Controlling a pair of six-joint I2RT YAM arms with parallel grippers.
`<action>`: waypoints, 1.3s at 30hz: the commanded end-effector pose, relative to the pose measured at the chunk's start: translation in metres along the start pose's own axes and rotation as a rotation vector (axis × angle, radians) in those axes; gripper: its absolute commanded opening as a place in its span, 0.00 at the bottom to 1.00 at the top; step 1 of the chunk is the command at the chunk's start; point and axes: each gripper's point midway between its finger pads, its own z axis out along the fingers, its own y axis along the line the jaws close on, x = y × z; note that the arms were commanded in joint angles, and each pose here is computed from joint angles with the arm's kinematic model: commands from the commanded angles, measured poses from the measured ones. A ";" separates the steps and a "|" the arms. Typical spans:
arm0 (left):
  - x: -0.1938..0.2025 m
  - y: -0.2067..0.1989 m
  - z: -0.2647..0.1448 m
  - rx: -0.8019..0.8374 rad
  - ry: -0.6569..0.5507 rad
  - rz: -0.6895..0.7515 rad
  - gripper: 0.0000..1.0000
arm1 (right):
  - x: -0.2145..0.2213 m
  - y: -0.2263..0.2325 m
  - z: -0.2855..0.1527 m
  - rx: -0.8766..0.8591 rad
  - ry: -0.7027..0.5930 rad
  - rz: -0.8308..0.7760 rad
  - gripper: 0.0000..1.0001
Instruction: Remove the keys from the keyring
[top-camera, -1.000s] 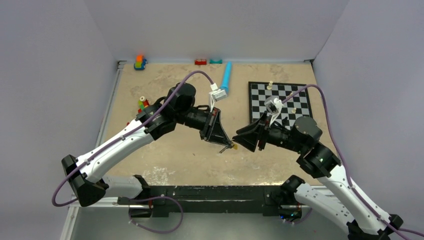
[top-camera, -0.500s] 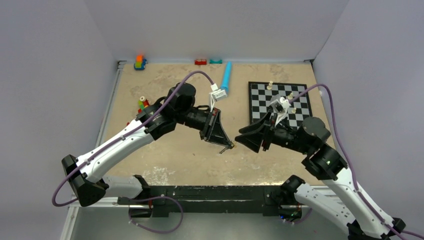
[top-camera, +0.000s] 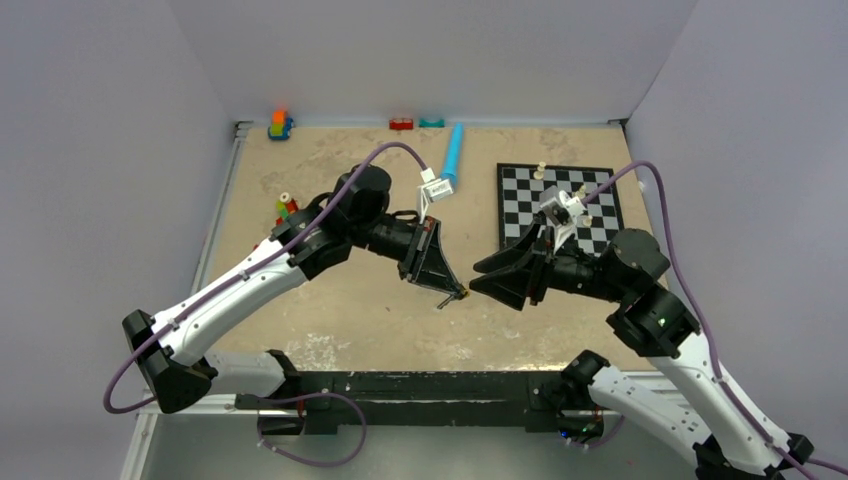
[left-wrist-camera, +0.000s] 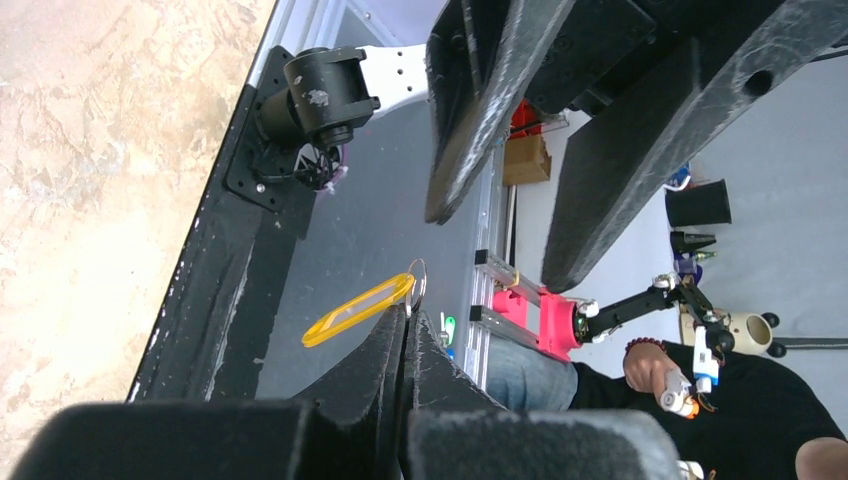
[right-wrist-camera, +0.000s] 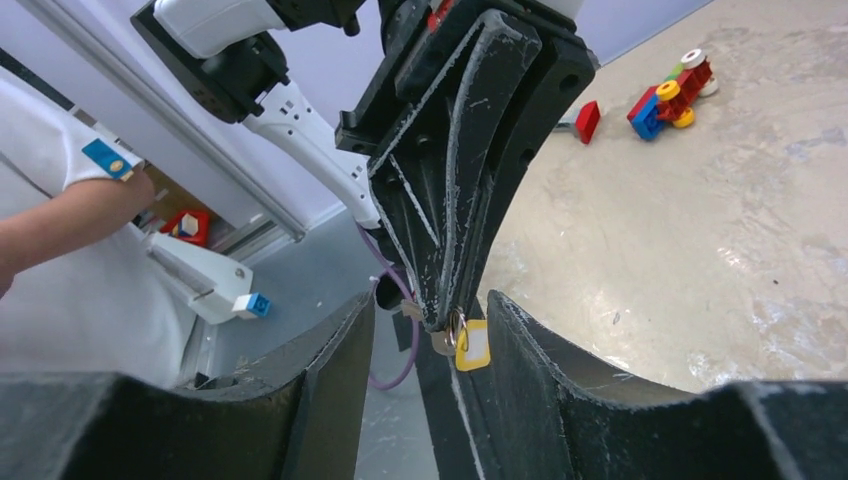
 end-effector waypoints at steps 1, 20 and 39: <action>-0.009 -0.031 -0.012 0.065 -0.028 0.038 0.00 | 0.000 0.012 0.002 -0.068 0.030 -0.007 0.49; -0.014 -0.037 -0.014 0.073 -0.045 0.049 0.00 | 0.006 0.006 0.006 -0.060 0.047 0.017 0.32; -0.015 -0.039 -0.015 0.077 -0.049 0.051 0.00 | 0.013 0.002 0.009 -0.063 0.070 0.032 0.15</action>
